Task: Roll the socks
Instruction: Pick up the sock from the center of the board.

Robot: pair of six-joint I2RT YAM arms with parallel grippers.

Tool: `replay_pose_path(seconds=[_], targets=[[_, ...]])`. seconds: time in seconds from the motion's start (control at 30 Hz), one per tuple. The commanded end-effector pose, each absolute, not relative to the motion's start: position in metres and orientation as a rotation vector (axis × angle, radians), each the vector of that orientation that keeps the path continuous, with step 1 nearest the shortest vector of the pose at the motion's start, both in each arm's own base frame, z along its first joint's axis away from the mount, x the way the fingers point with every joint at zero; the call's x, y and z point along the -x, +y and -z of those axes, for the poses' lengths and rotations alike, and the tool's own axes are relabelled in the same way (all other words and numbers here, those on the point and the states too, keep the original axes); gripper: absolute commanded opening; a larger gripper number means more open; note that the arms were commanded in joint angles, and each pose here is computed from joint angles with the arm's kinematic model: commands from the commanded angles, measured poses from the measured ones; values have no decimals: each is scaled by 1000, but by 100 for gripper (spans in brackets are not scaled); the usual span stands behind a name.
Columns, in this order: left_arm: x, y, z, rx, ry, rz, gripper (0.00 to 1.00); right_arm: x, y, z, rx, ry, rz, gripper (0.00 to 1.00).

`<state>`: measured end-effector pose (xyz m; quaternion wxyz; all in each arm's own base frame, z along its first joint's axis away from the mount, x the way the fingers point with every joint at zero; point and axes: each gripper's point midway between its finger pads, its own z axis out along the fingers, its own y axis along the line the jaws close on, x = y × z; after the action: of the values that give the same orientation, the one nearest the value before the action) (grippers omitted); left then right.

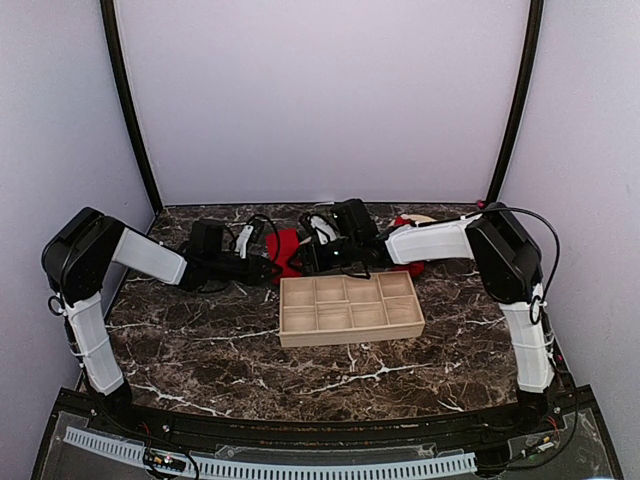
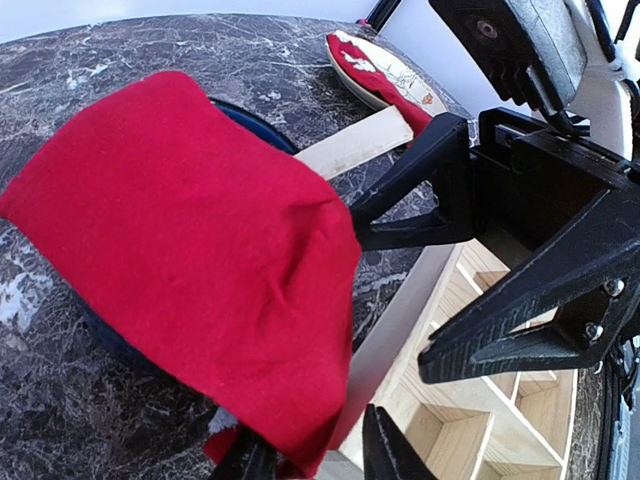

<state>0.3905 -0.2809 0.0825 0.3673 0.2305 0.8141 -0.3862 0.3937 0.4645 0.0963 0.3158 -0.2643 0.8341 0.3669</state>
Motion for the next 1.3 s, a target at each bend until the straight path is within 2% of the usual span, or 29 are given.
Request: replay_pose_path(seconds=[0.0,0.2,0.5,0.67,0.97,1.27], targets=[[-391,-284,-87,-613,2083,1021,31,-396,479,-101,711,2156,-1031,72],[-392,-285,-85,-614,2087,1028,31,-396,484,-98,725,2154,-1058,67],[-393,-286,-83,-616,2091,1036,31,-390,488,-97,748,2146,-1105,47],[-392,-286,-82,-614,2097,1035,31,-388,485,-99,746,2136,-1112,34],[-392,-284,-86,-601,2098,1035,35,-384,483,-102,745,2129,-1123,0],[-390,-273,-101,-560,2078,971,42,-379,481,-125,756,2073,-1150,0]])
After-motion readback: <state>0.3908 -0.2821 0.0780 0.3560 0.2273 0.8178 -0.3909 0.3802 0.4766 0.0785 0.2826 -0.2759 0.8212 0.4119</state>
